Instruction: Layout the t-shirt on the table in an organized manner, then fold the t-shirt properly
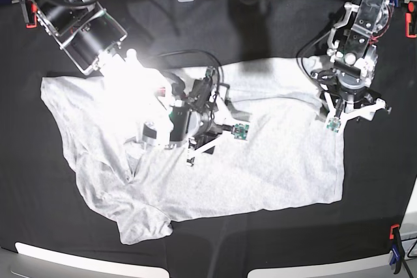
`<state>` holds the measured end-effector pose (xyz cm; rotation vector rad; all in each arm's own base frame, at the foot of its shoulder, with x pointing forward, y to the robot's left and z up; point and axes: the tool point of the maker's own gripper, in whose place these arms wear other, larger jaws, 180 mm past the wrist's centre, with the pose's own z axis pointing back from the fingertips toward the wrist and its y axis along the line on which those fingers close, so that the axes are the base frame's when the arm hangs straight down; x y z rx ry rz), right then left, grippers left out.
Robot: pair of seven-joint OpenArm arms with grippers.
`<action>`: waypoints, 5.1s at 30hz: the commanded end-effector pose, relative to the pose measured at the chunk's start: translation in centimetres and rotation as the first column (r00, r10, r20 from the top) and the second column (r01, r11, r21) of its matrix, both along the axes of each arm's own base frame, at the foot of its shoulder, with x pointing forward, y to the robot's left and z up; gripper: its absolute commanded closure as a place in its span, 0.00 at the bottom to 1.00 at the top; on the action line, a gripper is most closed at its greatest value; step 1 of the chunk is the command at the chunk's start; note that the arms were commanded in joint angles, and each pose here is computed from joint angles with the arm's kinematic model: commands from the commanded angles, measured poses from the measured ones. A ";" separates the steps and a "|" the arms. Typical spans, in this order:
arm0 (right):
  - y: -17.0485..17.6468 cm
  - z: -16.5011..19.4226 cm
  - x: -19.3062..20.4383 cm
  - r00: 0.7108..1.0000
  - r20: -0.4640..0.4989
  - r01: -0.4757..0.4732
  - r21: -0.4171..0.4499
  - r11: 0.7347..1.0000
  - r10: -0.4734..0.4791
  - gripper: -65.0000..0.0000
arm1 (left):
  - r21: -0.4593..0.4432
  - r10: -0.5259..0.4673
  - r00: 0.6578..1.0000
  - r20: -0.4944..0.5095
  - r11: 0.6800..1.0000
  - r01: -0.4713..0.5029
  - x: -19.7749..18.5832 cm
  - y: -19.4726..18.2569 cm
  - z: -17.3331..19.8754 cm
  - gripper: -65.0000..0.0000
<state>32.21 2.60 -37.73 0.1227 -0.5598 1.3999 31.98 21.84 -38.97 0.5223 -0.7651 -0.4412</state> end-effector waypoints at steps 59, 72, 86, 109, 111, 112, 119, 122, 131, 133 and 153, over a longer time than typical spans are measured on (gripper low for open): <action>-25.1 5.2 -1.8 0.838 0.513 0.450 -0.458 0.767 -0.186 0.48 | -0.044 -0.188 0.976 0.110 0.980 0.194 -3.2 -5.6 5.3 0.53; -34.3 5.1 -7.9 0.884 0.465 0.401 -0.712 0.577 -0.041 0.48 | -0.074 -0.481 0.861 -0.166 0.877 0.476 -10.4 -10.9 0.0 0.53; -33.3 3.5 -8.9 0.915 0.389 0.361 -0.673 0.645 -0.106 0.48 | 0.091 -0.400 0.872 -0.282 0.894 0.439 -10.3 -5.1 -4.1 0.53; -35.9 -2.0 -6.3 0.921 0.380 0.323 -0.616 0.718 -0.087 0.48 | 0.108 -0.302 0.929 -0.215 0.938 0.330 -9.7 -4.0 -3.9 0.96; -35.9 -2.0 -6.3 0.920 0.381 0.323 -0.616 0.718 -0.087 0.48 | 0.108 -0.302 0.929 -0.215 0.938 0.330 -9.7 -4.0 -3.9 0.96; -35.8 -2.0 -6.2 0.920 0.383 0.319 -0.614 0.722 -0.081 0.48 | 0.108 -0.302 0.929 -0.215 0.938 0.330 -9.7 -4.0 -3.9 0.96; -35.0 -2.3 -6.1 0.921 0.381 0.311 -0.593 0.743 -0.081 0.86 | 0.109 -0.300 0.929 -0.217 0.938 0.328 -9.7 -3.9 -4.0 0.97; -34.5 -2.6 -6.2 0.921 0.380 0.312 -0.584 0.750 -0.086 1.00 | 0.109 -0.300 0.929 -0.217 0.938 0.328 -9.7 -3.9 -4.0 1.00; -35.0 0.0 -6.0 0.911 0.408 0.324 -0.620 0.714 -0.060 1.00 | 0.198 -0.264 0.932 -0.247 0.928 0.315 -9.8 -2.5 -3.7 1.00; -35.5 1.3 -5.8 0.907 0.420 0.326 -0.633 0.702 -0.042 1.00 | 0.234 -0.269 0.933 -0.240 0.917 0.324 -9.6 -2.3 -3.3 1.00; -32.2 2.4 -11.9 0.952 0.306 0.203 -0.653 0.730 0.009 1.00 | 0.310 -0.339 0.911 -0.234 0.862 0.400 -14.0 -3.0 0.9 1.00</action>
